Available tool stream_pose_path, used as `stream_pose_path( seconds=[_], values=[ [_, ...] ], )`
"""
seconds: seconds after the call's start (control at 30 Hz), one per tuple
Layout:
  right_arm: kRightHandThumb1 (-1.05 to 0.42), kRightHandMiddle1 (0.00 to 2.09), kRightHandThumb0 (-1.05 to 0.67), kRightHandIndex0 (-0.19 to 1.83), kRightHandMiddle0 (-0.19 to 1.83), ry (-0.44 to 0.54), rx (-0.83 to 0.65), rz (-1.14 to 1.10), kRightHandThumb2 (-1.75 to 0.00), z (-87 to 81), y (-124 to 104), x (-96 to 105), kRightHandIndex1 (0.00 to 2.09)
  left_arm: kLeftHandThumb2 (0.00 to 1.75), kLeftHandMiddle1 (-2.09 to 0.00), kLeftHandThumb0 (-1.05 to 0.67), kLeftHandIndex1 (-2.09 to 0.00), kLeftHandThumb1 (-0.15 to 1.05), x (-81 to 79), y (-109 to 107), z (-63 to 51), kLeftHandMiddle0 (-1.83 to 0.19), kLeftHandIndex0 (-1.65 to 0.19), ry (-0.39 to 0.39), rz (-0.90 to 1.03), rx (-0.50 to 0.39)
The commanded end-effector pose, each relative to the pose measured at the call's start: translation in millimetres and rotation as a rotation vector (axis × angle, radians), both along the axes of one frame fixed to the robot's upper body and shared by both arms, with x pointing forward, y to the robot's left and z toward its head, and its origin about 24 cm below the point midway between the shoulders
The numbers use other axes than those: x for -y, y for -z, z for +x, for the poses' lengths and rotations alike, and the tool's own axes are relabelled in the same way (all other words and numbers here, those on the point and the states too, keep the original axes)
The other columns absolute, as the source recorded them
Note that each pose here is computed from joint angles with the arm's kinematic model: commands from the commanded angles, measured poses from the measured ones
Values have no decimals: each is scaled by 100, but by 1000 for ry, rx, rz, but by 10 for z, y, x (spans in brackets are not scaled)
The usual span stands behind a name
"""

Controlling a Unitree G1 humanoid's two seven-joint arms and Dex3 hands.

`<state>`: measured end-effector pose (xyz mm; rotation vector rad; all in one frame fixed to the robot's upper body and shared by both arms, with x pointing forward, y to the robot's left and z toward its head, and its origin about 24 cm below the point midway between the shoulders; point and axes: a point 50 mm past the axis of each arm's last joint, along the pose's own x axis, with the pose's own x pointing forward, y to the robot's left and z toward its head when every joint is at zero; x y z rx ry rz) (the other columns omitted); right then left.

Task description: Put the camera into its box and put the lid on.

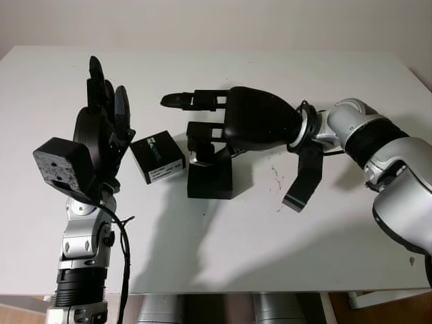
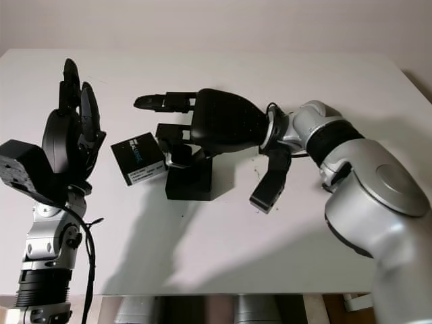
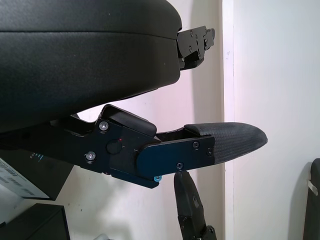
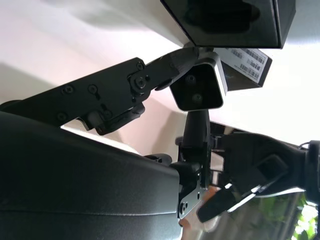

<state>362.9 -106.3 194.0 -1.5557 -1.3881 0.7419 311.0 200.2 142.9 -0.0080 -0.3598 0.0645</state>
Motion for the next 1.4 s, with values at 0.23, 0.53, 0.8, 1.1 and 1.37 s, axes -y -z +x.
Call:
stream_pose_path(
  seconds=[0.23, 0.53, 0.8, 1.1, 1.37],
  values=[
    [-95, 120, -44, 22, 47, 83, -78, -42, -6, 23, -290, -21, 3, 55, 0, -80, 0, 105, 32, -47, 1, 19, 19, 8, -1, 21],
    [-94, 120, -45, 21, 49, 91, -88, -72, -6, 18, -289, -63, 4, 55, 0, -80, 0, 105, 40, -45, -2, 19, 19, 2, -2, 22],
    [-96, 117, -42, 20, 49, 89, -127, -87, -6, 12, -189, -82, 4, 57, 0, -77, 0, 105, 28, -42, -22, 19, 19, -7, -4, 29],
    [-95, 123, -40, 20, 47, 83, -140, -114, -5, 5, -89, -97, 5, 60, 0, -76, 0, 105, 13, -43, -34, 19, 19, -23, 0, 31],
    [-96, 129, -43, 17, 42, 67, -126, -139, -6, 8, -22, -120, 5, 60, 0, -76, 0, 105, 10, -44, -62, 19, 19, -38, 0, 38]
  ],
)
